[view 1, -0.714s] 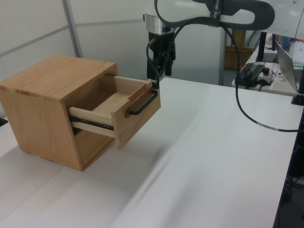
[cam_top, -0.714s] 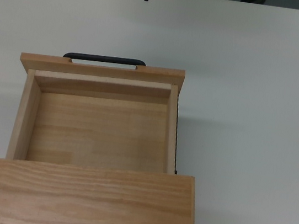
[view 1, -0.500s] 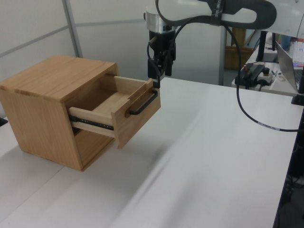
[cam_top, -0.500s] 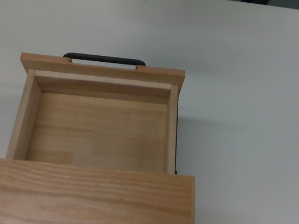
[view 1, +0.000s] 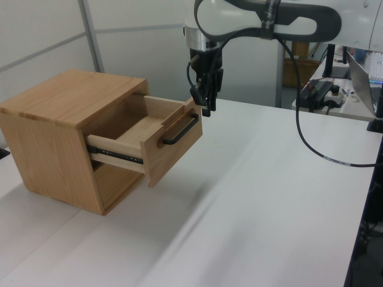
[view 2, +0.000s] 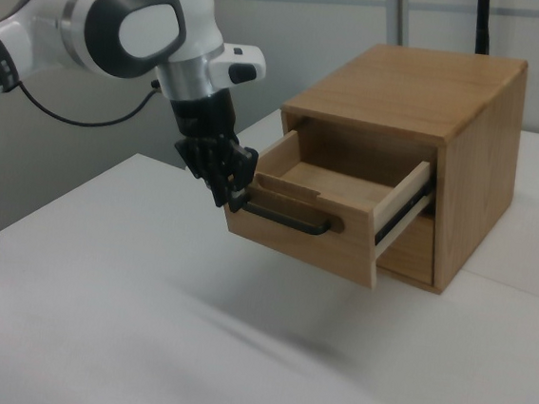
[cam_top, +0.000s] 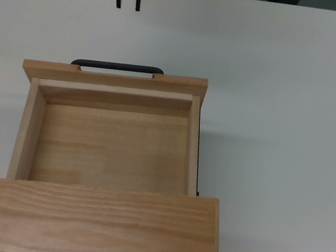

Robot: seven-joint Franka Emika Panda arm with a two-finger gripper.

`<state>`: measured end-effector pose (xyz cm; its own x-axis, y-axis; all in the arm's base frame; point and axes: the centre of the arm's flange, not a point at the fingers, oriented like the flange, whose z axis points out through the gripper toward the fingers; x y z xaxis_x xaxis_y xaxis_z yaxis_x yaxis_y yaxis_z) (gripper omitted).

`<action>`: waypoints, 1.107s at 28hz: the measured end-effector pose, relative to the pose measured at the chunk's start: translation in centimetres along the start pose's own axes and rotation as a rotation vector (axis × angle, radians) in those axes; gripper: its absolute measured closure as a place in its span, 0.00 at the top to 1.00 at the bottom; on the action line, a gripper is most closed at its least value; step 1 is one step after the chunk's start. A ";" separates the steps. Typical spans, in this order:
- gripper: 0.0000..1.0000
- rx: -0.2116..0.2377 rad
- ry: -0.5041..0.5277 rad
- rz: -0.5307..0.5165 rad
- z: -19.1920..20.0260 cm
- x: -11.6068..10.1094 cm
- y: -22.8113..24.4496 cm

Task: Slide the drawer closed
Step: 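Lower the gripper down in front of the open drawer's black handle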

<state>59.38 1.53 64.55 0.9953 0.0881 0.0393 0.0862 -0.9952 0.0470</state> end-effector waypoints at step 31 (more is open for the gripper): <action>0.01 0.009 -0.060 -0.003 7.1 3.6 0.1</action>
<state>63.31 1.41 57.64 0.9958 0.0886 -0.0210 0.0893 -0.9953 0.0383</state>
